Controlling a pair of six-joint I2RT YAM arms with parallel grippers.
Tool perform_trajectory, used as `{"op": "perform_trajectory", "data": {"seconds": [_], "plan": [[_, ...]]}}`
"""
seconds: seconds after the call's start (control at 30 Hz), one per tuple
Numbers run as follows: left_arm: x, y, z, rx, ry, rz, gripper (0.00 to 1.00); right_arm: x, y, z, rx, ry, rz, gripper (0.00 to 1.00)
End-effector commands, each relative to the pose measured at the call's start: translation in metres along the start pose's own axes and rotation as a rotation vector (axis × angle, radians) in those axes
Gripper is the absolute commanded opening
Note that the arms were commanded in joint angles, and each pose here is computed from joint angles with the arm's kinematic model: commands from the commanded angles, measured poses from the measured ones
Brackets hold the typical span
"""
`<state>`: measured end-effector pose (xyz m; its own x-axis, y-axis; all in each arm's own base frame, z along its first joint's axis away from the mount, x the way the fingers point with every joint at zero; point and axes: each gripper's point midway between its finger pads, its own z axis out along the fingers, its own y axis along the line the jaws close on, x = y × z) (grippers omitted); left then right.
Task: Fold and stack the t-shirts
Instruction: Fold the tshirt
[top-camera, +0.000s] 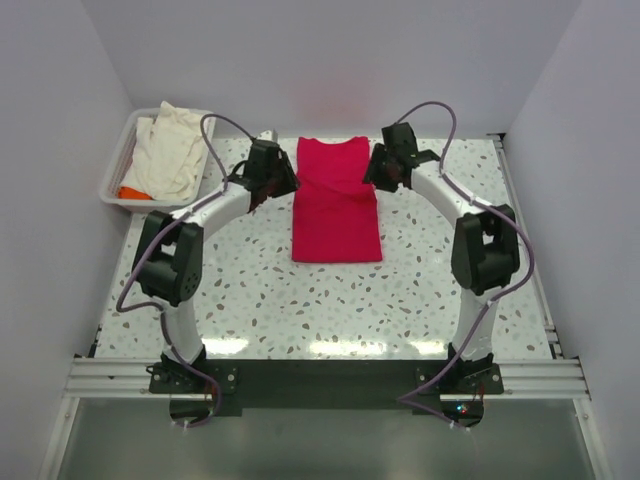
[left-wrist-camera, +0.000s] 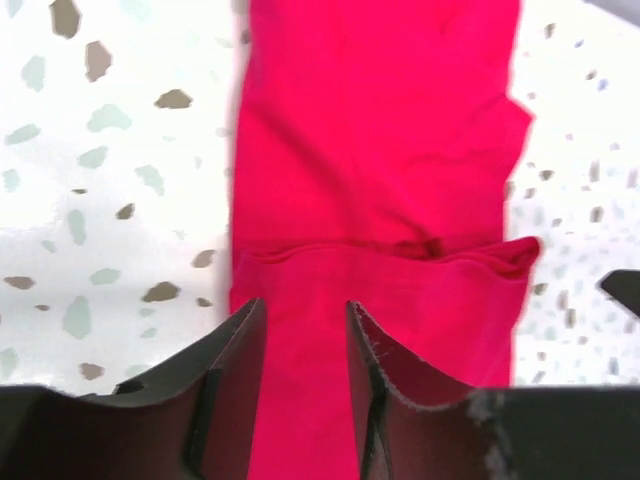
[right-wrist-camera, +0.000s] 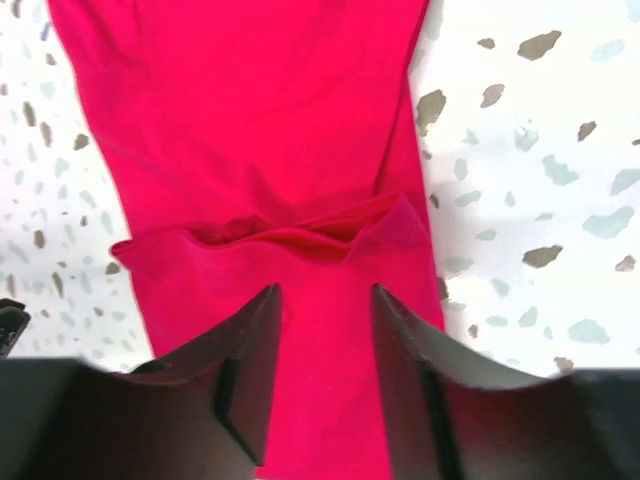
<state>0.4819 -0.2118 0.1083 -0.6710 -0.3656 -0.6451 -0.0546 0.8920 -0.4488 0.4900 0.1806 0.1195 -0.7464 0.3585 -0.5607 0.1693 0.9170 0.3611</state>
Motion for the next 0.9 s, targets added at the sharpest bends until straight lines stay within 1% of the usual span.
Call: {"op": "perform_trajectory", "data": {"seconds": [0.0,0.03,0.07,0.1,0.17,0.2,0.27,0.33,0.37,0.4,0.47,0.53,0.57,0.67,0.77,0.87], "plan": [[-0.001,-0.036,-0.012,0.113,-0.021,0.036,0.33,0.007,0.020,-0.026,-0.024,-0.014,-0.046,0.42],[0.002,-0.039,-0.010,0.118,-0.013,0.041,0.28,0.012,0.020,-0.022,-0.024,-0.013,-0.050,0.41],[0.008,-0.044,-0.008,0.130,0.001,0.048,0.23,0.016,0.022,-0.018,-0.027,-0.006,-0.052,0.36],[0.016,-0.043,-0.002,0.129,0.019,0.051,0.17,0.020,0.023,-0.013,-0.031,0.007,-0.056,0.34],[0.017,-0.052,0.004,0.163,0.030,0.064,0.13,0.024,0.028,0.000,-0.049,0.026,-0.061,0.30],[0.024,-0.048,0.014,0.156,0.050,0.077,0.10,0.024,0.029,0.004,-0.055,0.024,-0.066,0.29],[0.021,-0.056,0.023,0.186,0.052,0.091,0.09,0.025,0.032,0.020,-0.065,0.035,-0.073,0.29],[0.030,-0.050,0.038,0.176,0.075,0.102,0.09,0.020,0.032,0.030,-0.056,0.032,-0.085,0.29],[0.025,-0.050,0.042,0.179,0.070,0.099,0.08,0.025,0.024,0.043,-0.033,0.050,-0.087,0.28],[0.032,-0.043,0.051,0.162,0.087,0.098,0.08,0.024,0.018,0.050,-0.018,0.054,-0.079,0.27],[0.027,-0.036,0.060,0.148,0.084,0.093,0.08,0.028,0.008,0.064,-0.003,0.070,-0.066,0.27],[0.036,-0.023,0.070,0.108,0.114,0.090,0.08,0.027,-0.004,0.072,0.010,0.081,-0.041,0.27],[0.034,-0.017,0.073,0.089,0.112,0.087,0.08,0.029,-0.009,0.076,0.019,0.088,-0.031,0.26],[0.042,-0.001,0.079,0.054,0.137,0.072,0.08,0.032,-0.021,0.081,0.037,0.097,-0.001,0.27],[0.047,0.003,0.079,0.050,0.146,0.064,0.08,0.032,-0.017,0.077,0.015,0.112,0.011,0.27],[0.040,0.000,0.076,0.057,0.132,0.066,0.08,0.027,-0.014,0.071,-0.020,0.123,0.034,0.29]]}}
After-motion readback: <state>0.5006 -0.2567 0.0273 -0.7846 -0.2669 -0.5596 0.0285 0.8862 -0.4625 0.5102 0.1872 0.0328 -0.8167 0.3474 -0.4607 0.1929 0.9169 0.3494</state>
